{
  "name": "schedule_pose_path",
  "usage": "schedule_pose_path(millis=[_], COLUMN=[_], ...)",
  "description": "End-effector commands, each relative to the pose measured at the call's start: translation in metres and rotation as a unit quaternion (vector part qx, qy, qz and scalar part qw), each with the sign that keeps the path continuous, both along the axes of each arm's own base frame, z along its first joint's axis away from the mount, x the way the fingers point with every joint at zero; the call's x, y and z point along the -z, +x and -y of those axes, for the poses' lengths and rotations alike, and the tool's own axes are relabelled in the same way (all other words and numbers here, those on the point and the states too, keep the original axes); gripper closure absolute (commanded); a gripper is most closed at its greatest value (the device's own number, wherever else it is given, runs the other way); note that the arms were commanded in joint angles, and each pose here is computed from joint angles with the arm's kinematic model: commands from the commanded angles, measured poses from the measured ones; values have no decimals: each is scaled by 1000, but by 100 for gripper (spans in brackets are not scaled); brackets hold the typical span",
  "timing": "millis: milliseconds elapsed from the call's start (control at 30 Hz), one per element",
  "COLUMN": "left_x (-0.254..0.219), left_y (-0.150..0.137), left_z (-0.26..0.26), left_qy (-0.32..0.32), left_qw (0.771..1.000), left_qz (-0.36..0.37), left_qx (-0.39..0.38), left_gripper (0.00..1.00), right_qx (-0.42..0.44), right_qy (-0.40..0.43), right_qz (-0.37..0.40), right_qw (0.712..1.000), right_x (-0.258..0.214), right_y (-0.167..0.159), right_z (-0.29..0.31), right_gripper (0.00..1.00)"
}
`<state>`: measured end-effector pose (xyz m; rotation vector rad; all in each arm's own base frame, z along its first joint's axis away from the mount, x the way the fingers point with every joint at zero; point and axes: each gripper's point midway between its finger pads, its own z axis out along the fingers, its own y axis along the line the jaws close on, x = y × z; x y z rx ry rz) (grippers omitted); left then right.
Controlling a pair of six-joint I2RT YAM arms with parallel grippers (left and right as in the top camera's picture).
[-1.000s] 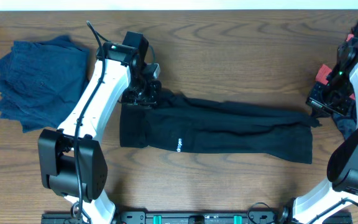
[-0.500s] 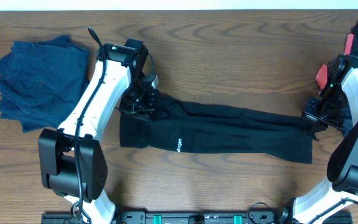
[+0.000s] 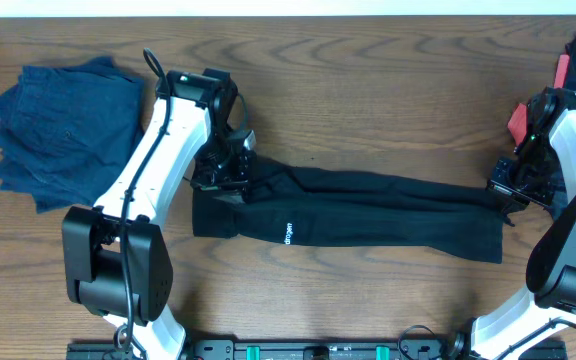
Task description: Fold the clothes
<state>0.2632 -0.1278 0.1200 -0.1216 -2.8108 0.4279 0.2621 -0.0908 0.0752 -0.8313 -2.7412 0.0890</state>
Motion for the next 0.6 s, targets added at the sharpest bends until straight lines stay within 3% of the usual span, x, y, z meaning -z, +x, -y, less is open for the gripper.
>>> schedule_pose_path(millis=[0, 267, 567], left_x=[4, 7, 13], left_y=[-9, -10, 15], left_z=[-2, -2, 4], left_qy=[0, 2, -12], left_qw=[1000, 1000, 999], left_qz=[-12, -13, 41], left_qx=[-1, -1, -1], left_gripper=[59, 57, 57], right_qx=[-5, -5, -4], right_qy=[-8, -8, -21], right_qz=[-2, -2, -6], right_qw=[1000, 1000, 1000], right_x=[0, 0, -1], right_y=[-1, -1, -2], right_z=[2, 2, 7], right_gripper=[99, 99, 99])
